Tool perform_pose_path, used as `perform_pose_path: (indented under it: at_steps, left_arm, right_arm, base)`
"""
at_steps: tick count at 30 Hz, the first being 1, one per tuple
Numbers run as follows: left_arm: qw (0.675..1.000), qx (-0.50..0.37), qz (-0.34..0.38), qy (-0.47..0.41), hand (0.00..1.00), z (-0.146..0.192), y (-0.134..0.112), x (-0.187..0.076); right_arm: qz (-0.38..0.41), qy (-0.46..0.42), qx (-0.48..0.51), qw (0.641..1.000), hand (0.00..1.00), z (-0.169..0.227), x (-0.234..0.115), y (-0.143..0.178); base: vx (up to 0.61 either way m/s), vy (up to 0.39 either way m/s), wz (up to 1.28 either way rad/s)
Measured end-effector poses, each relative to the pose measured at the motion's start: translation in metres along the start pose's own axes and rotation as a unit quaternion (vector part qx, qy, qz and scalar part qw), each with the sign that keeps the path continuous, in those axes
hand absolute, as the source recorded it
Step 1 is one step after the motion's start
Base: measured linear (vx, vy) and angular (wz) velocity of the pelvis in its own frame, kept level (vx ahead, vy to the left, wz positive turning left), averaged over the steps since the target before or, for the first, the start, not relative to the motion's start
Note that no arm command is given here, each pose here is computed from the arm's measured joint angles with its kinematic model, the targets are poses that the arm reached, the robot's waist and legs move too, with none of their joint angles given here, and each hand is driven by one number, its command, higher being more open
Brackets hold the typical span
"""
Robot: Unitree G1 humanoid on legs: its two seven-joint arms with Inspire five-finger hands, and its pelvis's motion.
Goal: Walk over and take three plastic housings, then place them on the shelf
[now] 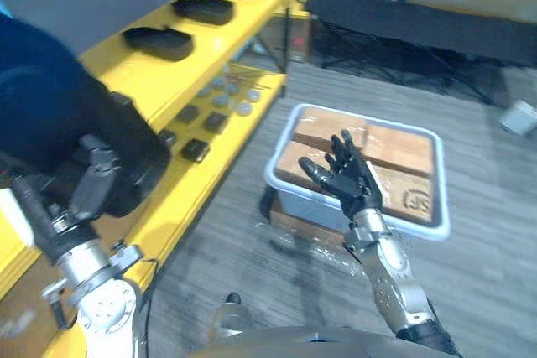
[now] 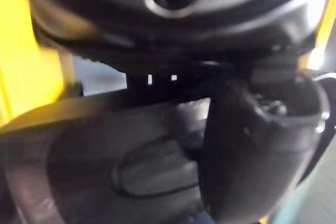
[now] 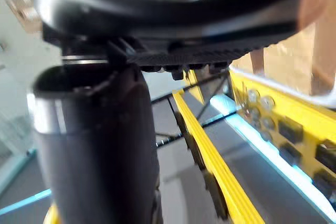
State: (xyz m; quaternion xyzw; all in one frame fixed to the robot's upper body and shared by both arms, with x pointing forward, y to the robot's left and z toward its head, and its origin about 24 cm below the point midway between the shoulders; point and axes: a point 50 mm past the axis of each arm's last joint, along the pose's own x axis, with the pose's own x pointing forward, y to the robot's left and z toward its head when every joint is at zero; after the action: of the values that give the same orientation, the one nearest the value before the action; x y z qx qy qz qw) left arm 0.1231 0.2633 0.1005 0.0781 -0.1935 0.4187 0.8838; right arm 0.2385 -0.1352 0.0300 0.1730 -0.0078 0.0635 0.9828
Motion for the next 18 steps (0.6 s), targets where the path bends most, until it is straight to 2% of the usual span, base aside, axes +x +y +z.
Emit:
perform_pose_path:
  at_steps: [3,6,10,13,16,18]
  left_arm:
    - [0.998,0.007,0.052,0.021,0.0,-0.003,0.027,-0.007]
    - [0.998,-0.002,0.064,0.027,0.0,-0.002,0.042,-0.011]
    - [0.999,-0.003,0.029,0.014,0.0,0.003,0.037,-0.011]
    - [1.0,-0.016,-0.019,0.005,0.0,0.005,0.026,-0.008]
    - [0.996,-0.034,-0.077,-0.007,0.0,0.007,0.011,-0.003]
    - [0.996,-0.023,-0.084,-0.012,0.0,0.007,0.009,-0.003]
  right_arm:
    - [0.026,-0.001,0.001,1.0,1.0,0.0,0.012,0.016]
    - [0.058,0.002,-0.01,0.998,1.0,-0.003,0.02,0.034]
    - [0.082,0.022,-0.065,0.994,1.0,-0.014,0.022,0.047]
    - [0.066,0.033,-0.075,0.994,1.0,-0.016,0.02,0.043]
    - [0.012,0.036,-0.081,0.996,1.0,-0.016,0.014,0.018]
    - [-0.016,0.04,-0.084,0.996,1.0,-0.016,0.009,0.006]
  base:
    - [0.02,0.002,0.5]
    - [0.04,0.004,0.36]
    - [0.04,0.023,0.15]
    - [0.02,-0.026,0.69]
    - [0.02,-0.057,0.64]
    - [0.06,-0.082,0.31]
